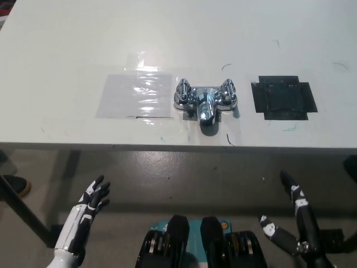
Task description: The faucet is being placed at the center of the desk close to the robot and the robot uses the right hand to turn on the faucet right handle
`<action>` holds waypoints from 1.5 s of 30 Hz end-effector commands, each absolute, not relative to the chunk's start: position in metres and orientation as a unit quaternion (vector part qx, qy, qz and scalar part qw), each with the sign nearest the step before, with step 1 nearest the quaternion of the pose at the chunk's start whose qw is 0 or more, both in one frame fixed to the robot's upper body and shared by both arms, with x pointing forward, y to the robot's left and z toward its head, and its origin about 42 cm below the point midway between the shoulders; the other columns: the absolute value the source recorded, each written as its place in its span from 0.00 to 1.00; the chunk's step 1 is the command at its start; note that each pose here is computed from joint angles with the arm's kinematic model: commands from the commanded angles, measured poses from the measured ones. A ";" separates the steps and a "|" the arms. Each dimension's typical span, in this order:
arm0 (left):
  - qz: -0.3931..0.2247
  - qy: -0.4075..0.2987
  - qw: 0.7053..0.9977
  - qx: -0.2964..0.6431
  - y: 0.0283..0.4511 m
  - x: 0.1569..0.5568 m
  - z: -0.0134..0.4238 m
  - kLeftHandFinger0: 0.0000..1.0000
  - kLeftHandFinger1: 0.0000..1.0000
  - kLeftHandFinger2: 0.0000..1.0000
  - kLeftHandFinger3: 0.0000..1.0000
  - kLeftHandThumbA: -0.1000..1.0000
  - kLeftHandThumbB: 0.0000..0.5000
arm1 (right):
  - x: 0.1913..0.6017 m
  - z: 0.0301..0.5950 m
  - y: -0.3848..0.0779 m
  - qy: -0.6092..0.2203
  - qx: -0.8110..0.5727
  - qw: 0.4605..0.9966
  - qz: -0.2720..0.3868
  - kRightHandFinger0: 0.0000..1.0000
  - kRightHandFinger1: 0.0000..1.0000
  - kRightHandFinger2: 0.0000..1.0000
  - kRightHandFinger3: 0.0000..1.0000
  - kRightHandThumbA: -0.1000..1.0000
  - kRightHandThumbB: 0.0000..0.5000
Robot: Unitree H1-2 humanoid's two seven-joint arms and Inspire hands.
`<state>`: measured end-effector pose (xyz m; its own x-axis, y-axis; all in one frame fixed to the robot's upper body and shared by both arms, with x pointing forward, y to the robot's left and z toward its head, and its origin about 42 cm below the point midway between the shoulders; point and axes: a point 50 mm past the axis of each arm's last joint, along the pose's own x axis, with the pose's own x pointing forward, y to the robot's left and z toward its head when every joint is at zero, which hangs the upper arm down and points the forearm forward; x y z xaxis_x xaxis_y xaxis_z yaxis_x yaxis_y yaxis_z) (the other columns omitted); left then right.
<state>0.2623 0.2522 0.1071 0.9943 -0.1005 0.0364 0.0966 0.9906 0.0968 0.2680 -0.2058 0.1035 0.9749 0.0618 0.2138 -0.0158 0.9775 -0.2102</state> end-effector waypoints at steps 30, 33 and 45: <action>-0.061 -0.046 0.996 0.040 0.247 0.262 0.116 1.00 1.00 1.00 1.00 0.92 0.48 | 0.502 0.433 -0.191 -0.103 -0.426 0.884 0.161 1.00 1.00 1.00 1.00 1.00 0.58; -0.061 -0.045 0.996 0.055 0.246 0.262 0.116 1.00 1.00 1.00 1.00 0.94 0.52 | 0.524 0.436 -0.178 -0.062 -0.435 0.880 0.181 1.00 1.00 1.00 1.00 1.00 0.63; -0.067 -0.051 0.994 0.067 0.242 0.262 0.117 1.00 1.00 1.00 1.00 0.92 0.47 | 0.574 0.443 -0.141 0.031 -0.487 0.863 0.132 1.00 1.00 1.00 1.00 1.00 0.74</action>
<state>0.2598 0.2442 0.1068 0.9926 -0.1150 0.0384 0.1105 0.9884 0.1041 0.5674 -0.1589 0.4013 0.9475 0.2474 -0.2024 -0.3103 0.5605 -0.7678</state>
